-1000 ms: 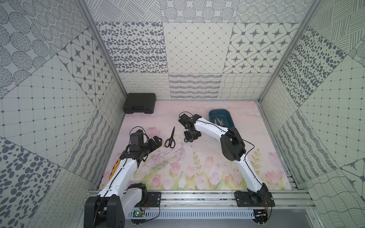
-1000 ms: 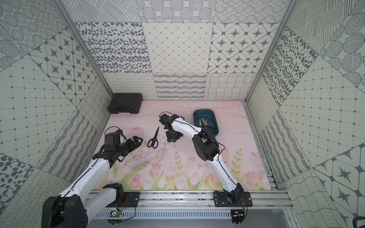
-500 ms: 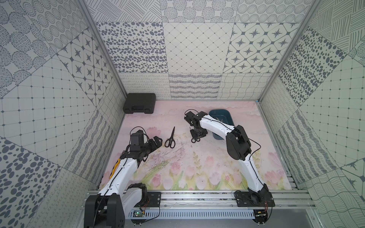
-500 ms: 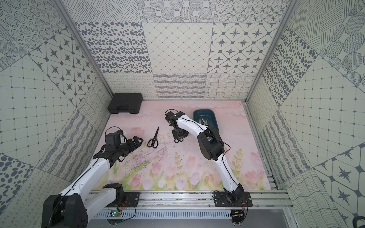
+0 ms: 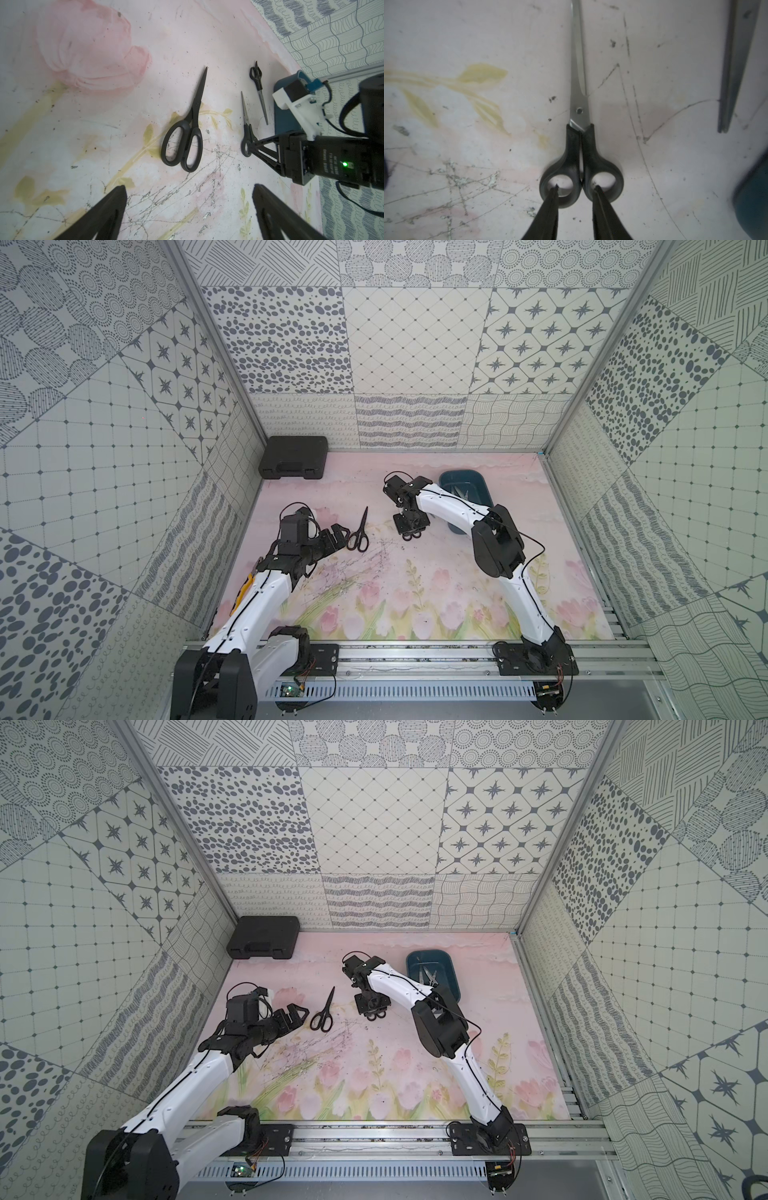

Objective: Put the scissors into the storage box
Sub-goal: Pick up the scissors from the center of the board.

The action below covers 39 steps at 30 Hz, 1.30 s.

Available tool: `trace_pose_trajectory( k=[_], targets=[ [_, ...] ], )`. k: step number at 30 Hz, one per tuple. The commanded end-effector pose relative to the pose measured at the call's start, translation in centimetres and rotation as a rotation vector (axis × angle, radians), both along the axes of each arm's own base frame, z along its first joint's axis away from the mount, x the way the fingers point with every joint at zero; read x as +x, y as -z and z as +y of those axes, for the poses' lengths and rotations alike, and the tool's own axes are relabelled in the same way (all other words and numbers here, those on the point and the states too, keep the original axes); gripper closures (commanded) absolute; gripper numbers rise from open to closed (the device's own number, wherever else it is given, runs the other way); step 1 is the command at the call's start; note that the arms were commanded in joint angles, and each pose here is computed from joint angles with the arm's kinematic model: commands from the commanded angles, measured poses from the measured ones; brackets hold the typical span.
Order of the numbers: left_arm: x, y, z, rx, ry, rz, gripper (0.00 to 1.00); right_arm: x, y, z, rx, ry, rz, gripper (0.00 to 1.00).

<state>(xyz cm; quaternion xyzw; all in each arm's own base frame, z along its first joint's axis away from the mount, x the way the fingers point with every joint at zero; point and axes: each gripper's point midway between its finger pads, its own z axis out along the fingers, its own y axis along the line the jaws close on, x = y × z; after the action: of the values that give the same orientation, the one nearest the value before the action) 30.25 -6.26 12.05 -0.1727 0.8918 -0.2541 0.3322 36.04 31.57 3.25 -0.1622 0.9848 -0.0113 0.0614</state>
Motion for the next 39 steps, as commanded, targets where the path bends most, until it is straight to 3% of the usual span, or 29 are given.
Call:
trace_pose_trajectory(
  k=[1,7,12,14,18,26,32,36,39],
  targets=[
    [0.6,-0.9,-1.3,0.008,0.076,-0.047,0.01,0.3,1.2,0.5,0.005,0.018,0.006,0.71],
    [0.6,-3.2,-5.1,-0.036,0.262,-0.135,0.01,0.0,3.1,-0.2,-0.032,0.026,0.029,0.77],
    [0.3,-4.2,-7.3,-0.047,0.357,-0.182,0.01,-0.4,4.6,-0.7,-0.060,0.030,0.051,0.93],
    [0.1,-4.2,-7.8,-0.042,0.377,-0.187,0.00,-0.3,4.7,-0.9,-0.058,0.035,0.057,1.00],
    [0.1,-3.6,-7.6,-0.029,0.366,-0.190,0.01,0.1,3.7,-1.0,-0.038,0.042,0.048,1.00],
    [0.8,-4.3,-7.6,-0.024,0.358,-0.224,0.01,1.2,-3.1,0.3,0.084,0.015,-0.041,1.00],
    [1.0,-6.5,-8.8,-0.038,0.401,-0.321,0.01,1.5,-8.7,-0.7,0.171,0.016,-0.106,1.00],
    [-0.1,-7.6,-12.6,0.118,0.573,-0.349,0.01,2.7,-11.9,-3.1,0.204,0.063,-0.160,1.00],
    [-0.3,-7.3,-14.3,0.168,0.622,-0.283,0.07,4.1,-13.2,-6.4,0.184,0.127,-0.204,1.00]
  ],
)
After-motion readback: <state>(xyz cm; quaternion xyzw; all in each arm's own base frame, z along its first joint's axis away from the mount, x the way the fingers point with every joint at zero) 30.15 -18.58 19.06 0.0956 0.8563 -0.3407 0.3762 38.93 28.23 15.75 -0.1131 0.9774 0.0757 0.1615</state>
